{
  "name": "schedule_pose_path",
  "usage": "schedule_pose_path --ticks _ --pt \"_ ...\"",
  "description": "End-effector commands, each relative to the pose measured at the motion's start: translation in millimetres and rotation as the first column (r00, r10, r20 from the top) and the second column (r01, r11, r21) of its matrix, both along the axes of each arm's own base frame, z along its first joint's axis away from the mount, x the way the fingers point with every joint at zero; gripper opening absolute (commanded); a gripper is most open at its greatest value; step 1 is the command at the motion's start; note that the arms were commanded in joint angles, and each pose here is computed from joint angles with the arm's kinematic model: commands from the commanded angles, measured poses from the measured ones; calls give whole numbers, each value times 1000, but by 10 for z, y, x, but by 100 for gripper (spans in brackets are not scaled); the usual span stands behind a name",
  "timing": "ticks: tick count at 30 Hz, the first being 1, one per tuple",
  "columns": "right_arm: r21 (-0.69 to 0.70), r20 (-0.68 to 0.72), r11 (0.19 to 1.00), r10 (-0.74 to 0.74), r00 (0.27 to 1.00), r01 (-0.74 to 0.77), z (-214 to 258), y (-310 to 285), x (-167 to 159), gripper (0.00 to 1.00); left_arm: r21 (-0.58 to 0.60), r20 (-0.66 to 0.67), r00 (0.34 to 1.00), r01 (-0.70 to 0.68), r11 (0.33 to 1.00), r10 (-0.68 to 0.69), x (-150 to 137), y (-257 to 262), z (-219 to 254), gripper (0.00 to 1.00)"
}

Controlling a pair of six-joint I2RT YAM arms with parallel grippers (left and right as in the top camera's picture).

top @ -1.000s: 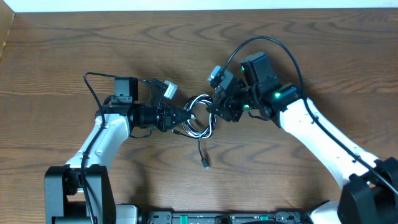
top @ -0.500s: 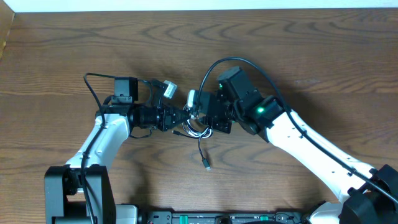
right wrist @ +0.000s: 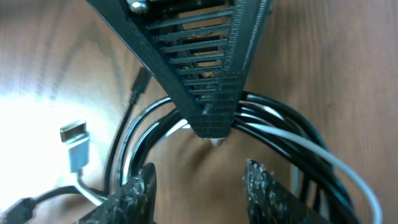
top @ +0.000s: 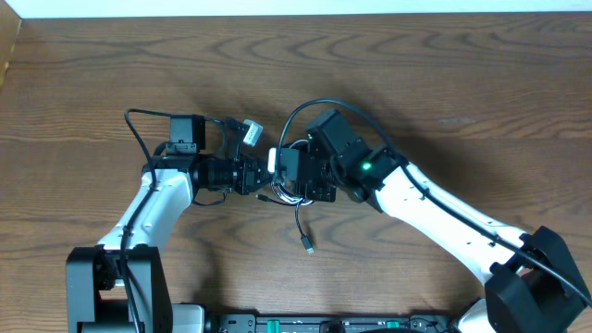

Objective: Untangle cables

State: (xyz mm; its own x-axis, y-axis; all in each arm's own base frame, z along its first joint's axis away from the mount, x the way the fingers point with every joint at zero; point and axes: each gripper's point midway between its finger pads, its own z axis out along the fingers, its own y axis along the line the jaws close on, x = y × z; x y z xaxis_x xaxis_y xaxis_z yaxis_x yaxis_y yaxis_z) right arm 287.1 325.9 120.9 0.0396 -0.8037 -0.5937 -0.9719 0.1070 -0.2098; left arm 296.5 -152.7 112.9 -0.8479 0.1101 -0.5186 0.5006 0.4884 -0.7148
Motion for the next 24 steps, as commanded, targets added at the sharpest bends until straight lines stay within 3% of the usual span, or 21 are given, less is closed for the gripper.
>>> schedule_pose_path --ticks 1,11,24 --pt "-62 82 997 -35 996 40 -48 -56 143 48 -18 45 999 2 1000 -1 76 -7 165 7" --pt "-52 113 998 -33 993 39 -28 -24 203 57 -20 40 999 2 1000 -2 68 -9 165 7" --pt "-53 105 998 -33 994 38 -283 80 306 57 -22 10 1000 4 1000 -4 21 -13 150 7"
